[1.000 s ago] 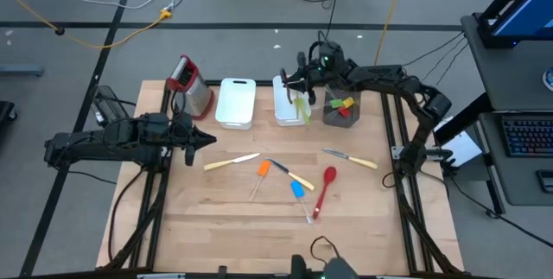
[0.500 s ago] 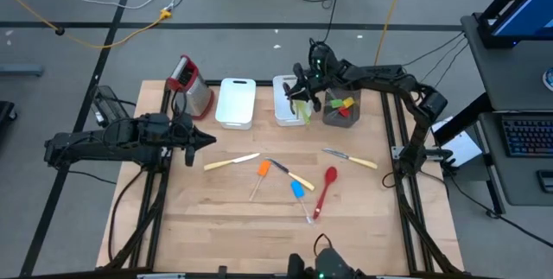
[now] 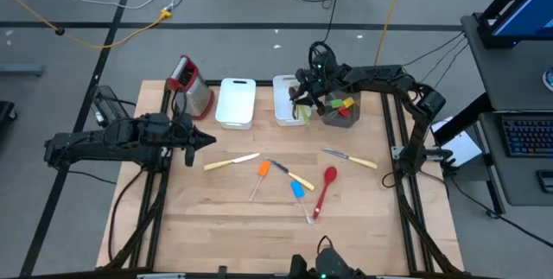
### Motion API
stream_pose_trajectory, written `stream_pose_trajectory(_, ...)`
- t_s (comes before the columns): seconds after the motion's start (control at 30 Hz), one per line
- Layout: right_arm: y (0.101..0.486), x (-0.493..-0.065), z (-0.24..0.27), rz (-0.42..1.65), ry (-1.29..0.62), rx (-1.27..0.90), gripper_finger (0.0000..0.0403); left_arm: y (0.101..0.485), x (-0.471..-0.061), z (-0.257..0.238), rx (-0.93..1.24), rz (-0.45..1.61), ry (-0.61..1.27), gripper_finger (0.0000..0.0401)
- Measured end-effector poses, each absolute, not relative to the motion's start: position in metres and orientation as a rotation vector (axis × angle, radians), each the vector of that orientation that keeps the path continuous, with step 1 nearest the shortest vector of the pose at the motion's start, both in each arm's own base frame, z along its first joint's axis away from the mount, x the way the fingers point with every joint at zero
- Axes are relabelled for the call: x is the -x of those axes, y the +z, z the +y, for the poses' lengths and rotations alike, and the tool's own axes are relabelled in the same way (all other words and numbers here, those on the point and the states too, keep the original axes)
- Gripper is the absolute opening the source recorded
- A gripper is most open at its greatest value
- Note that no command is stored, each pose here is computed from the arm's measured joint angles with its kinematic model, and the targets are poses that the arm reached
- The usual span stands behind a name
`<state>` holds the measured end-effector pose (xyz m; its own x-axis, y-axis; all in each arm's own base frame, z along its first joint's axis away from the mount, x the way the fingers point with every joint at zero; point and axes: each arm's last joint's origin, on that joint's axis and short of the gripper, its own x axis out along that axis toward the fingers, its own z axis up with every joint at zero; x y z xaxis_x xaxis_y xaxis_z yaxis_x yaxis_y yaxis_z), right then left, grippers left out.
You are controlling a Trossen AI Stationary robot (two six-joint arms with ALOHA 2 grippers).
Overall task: Pick & Place Kitchen Items
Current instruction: Put the brown serving spoon into the right white bin, then put the red serving spoon into the right white bin
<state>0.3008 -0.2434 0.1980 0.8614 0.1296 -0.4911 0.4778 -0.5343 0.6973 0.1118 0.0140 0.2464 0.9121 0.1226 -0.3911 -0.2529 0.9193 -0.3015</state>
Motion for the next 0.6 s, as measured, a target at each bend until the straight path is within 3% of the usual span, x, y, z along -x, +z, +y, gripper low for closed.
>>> stream_pose_trajectory(0.33, 0.1892, -0.2978, -0.2418, 0.405, -0.416, -2.094, 0.0101, 0.2464, -0.1118, 0.0141, 0.363, 0.375, 0.200, 0.0033)
stream_pose_trajectory(0.6, 0.1932, -0.2981, -0.2462, 0.351, -0.396, -2.045, 0.0097, 0.2464, -0.1118, 0.0141, 0.389, 0.373, 0.205, 0.0033)
